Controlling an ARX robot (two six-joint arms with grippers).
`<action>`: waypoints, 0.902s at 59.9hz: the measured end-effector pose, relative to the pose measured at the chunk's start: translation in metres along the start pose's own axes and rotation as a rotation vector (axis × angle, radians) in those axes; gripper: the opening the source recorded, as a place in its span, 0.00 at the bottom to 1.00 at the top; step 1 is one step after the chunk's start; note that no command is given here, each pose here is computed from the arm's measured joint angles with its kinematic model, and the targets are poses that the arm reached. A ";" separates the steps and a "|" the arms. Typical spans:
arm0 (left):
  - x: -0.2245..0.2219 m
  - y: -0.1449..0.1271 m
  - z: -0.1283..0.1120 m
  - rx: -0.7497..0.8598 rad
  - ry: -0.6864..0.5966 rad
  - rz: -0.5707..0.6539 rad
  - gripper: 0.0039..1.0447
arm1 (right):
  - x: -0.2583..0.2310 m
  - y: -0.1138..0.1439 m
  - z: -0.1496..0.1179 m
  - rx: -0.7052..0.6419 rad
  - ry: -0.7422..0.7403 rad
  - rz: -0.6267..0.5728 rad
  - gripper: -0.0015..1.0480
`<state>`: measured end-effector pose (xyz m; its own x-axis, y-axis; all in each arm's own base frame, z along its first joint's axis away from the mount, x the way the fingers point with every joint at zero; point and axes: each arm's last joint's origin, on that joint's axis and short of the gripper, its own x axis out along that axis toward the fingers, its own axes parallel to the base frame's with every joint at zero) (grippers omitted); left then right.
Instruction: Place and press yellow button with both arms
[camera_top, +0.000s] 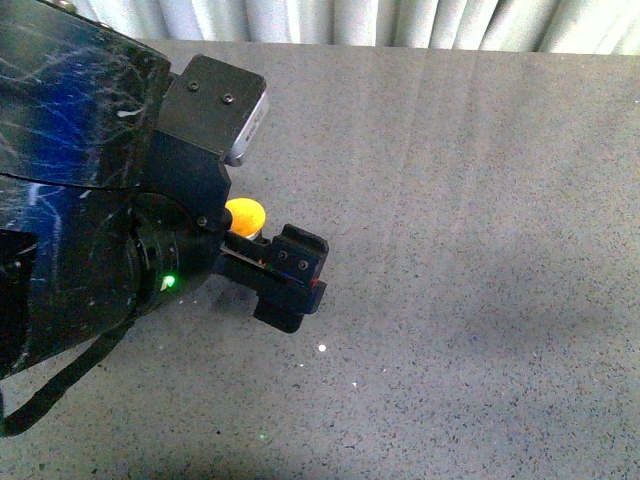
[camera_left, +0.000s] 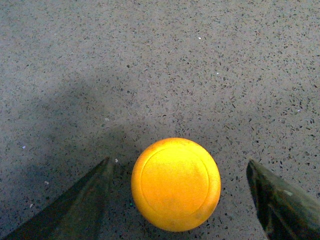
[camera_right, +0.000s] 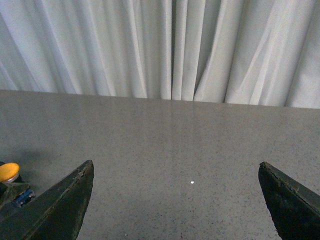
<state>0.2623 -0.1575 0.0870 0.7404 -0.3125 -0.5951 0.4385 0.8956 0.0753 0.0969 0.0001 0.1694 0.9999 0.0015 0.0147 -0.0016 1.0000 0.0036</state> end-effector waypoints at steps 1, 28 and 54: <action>-0.001 0.000 0.000 -0.001 0.000 0.000 0.93 | 0.000 0.000 0.000 0.000 0.000 0.000 0.91; -0.080 0.035 0.011 -0.161 -0.133 -0.051 0.91 | 0.000 0.000 0.000 0.000 0.000 0.000 0.91; -0.166 0.103 -0.039 -0.238 -0.601 0.418 0.28 | 0.000 0.001 0.000 -0.011 0.099 0.027 0.91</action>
<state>0.1650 -0.0008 0.1626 0.9999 0.0095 -0.0128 -0.0097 0.9998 -0.0160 0.0972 0.0012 0.1695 0.9961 0.0286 -0.0840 -0.0292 0.9996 -0.0066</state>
